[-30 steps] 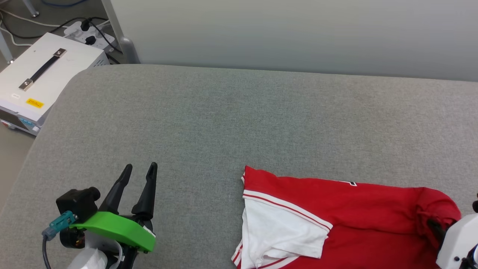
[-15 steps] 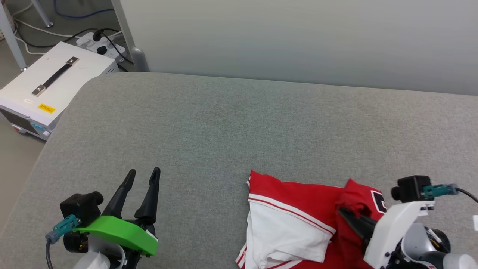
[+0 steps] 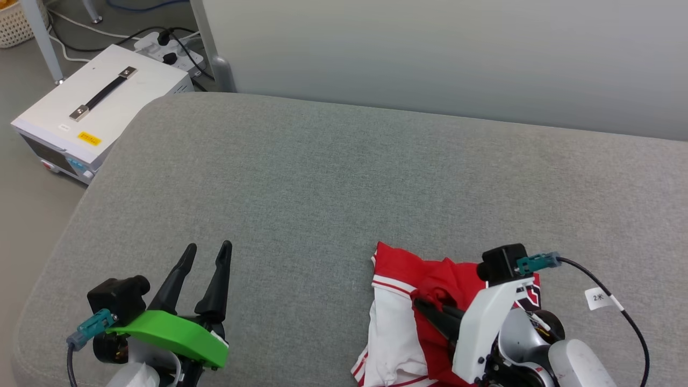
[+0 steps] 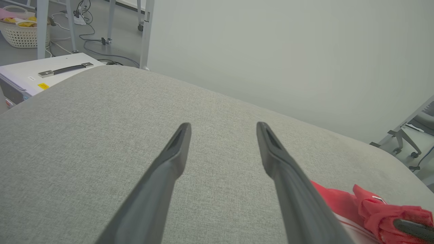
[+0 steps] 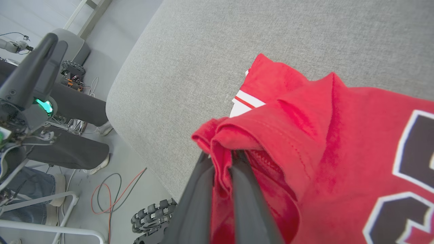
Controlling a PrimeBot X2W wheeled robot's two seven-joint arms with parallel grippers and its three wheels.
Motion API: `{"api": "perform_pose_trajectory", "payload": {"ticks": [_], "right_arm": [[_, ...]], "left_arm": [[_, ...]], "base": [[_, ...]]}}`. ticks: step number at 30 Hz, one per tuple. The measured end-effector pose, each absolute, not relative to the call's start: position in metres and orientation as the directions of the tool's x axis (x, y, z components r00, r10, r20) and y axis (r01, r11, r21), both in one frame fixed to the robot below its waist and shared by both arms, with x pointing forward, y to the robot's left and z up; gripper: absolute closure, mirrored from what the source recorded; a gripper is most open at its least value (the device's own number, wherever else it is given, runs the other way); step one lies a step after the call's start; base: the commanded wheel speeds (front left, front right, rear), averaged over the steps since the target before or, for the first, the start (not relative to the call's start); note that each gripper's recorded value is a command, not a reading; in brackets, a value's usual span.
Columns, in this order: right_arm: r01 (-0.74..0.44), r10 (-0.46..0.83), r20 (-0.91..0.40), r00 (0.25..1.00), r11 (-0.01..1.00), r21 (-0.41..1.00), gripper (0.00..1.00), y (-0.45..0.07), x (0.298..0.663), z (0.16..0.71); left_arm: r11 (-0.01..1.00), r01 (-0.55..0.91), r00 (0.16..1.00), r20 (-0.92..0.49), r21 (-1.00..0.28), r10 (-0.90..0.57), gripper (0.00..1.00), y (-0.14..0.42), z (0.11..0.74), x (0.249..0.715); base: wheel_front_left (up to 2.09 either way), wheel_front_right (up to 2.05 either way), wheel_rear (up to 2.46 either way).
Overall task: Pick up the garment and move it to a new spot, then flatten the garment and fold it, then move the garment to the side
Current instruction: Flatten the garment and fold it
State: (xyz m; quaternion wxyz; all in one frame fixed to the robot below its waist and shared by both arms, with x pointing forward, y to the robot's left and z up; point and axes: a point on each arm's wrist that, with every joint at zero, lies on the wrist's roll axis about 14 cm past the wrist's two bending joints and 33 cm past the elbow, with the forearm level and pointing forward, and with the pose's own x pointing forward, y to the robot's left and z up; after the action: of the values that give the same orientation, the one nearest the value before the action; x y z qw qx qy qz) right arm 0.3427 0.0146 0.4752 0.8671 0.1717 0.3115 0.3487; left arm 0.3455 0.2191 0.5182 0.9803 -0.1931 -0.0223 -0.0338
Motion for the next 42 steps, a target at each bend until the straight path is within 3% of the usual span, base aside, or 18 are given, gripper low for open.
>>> {"api": "perform_pose_trajectory", "payload": {"ticks": [6, 7, 8, 18, 22, 28, 32, 35, 42], "right_arm": [[-0.527, 0.728, -0.464, 0.504, 0.685, 0.502, 1.0, 0.035, 0.34, 0.453], [-0.533, 0.727, -0.472, 0.499, 0.687, 0.494, 0.6, 0.038, 0.341, 0.449], [-0.541, 0.726, -0.482, 0.49, 0.687, 0.485, 0.0, 0.04, 0.339, 0.446], [-0.691, 0.81, -0.413, 0.416, 0.577, 0.436, 0.0, 0.085, 0.319, 0.466], [-0.71, 0.824, -0.379, 0.422, 0.56, 0.427, 0.0, 0.089, 0.321, 0.479], [-0.7, 0.76, -0.33, 0.56, 0.647, 0.301, 0.0, 0.066, 0.356, 0.499], [-0.677, 0.685, -0.224, 0.693, 0.725, 0.127, 0.0, 0.033, 0.392, 0.527], [-0.609, 0.605, -0.133, 0.785, 0.793, 0.015, 0.0, -0.008, 0.416, 0.545], [-0.401, 0.409, 0.128, 0.904, 0.912, -0.084, 0.0, -0.097, 0.438, 0.593]], "left_arm": [[0.924, 0.045, 0.999, 0.036, -0.381, -0.033, 0.0, 0.226, 0.512, 0.342], [0.923, 0.04, 0.999, 0.033, -0.382, -0.03, 0.0, 0.227, 0.51, 0.342], [0.923, 0.039, 0.999, 0.031, -0.383, -0.029, 0.0, 0.227, 0.51, 0.341], [0.922, 0.035, 0.999, 0.032, -0.386, -0.024, 0.0, 0.228, 0.509, 0.339], [0.921, 0.041, 0.999, 0.039, -0.387, -0.028, 0.0, 0.227, 0.511, 0.34], [0.92, 0.061, 0.998, 0.053, -0.387, -0.043, 0.0, 0.221, 0.515, 0.342], [0.92, 0.079, 0.995, 0.082, -0.384, -0.051, 0.0, 0.217, 0.523, 0.347], [0.921, 0.091, 0.991, 0.122, -0.38, -0.048, 0.0, 0.216, 0.535, 0.35], [0.938, 0.125, 0.975, 0.213, -0.322, -0.057, 0.0, 0.207, 0.56, 0.357]], "base": [[0.0, 0.0, 0.0], [0.0, 0.0, 0.0], [0.0, 0.0, 0.0], [0.0, 0.0, 0.0], [0.0, 0.0, 0.0], [0.0, 0.0, 0.0], [0.0, 0.0, 0.0], [0.0, 0.0, 0.0], [0.0, 0.0, 0.0]]}}
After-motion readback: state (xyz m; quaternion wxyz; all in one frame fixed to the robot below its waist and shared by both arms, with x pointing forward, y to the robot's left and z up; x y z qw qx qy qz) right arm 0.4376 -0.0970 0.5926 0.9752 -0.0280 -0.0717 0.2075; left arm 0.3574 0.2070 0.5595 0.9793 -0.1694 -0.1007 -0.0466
